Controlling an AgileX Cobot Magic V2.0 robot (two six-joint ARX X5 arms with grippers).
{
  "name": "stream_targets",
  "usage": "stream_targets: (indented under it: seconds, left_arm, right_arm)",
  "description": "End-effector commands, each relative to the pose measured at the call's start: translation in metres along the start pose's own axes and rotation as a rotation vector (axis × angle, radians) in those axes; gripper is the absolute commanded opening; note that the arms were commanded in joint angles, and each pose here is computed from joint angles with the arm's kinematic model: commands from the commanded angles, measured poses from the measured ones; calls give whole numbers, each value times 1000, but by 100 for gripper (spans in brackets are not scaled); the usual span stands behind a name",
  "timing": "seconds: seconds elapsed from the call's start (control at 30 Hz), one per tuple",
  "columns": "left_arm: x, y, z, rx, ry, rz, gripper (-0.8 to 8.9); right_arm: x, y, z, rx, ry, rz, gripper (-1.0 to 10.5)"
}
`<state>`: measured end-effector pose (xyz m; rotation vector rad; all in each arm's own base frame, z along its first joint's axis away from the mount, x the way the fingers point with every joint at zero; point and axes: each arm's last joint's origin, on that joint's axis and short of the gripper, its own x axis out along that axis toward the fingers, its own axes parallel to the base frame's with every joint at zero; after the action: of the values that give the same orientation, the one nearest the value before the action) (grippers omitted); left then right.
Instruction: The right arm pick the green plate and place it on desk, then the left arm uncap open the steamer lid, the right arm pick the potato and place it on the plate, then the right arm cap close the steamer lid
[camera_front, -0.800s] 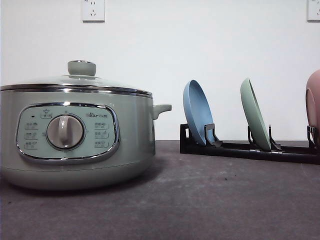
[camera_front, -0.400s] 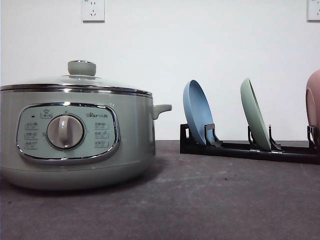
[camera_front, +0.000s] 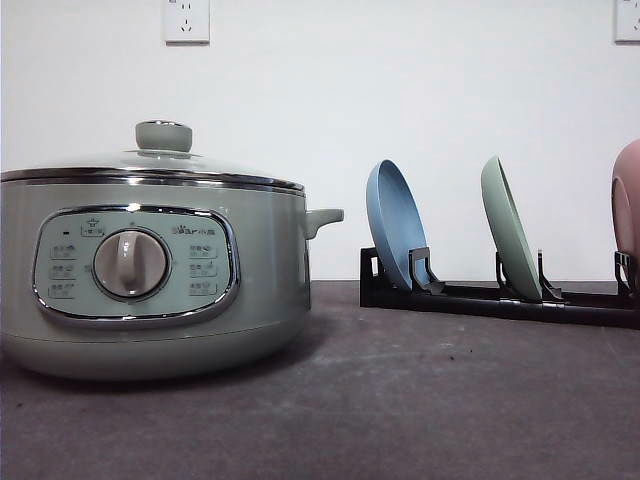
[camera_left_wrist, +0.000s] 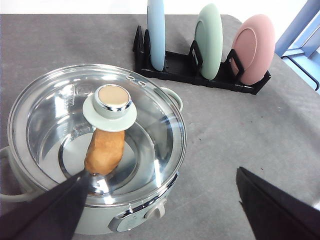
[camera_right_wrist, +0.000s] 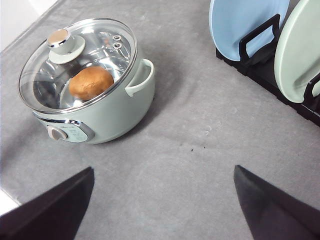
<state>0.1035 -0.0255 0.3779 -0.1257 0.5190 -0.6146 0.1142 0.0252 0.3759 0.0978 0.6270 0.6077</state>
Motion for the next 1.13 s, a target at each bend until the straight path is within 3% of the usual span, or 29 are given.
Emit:
stream_targets:
  seconds: [0.03,0.33,0.57,0.93,1.13]
  left_arm:
    - [-3,-2,5,24,-19,-9,474]
    - [-3,-2,5,25,-21,-9,472]
    - [-3,-2,5,25,-20,-9,470]
    - [-3,-2,5,23,-18,-9,470]
    - [-3,-2,5,23,-18,-9,470]
  right_arm:
    - [-3,2,4,3,-18,3,445]
    - [8,-5,17,87,-65,5,440]
    - [31,-20,48,135,-72,-20,423]
    - [92,-61,118,163,-32,-108,423]
    - [133,-86,137,182,4,-141,423]
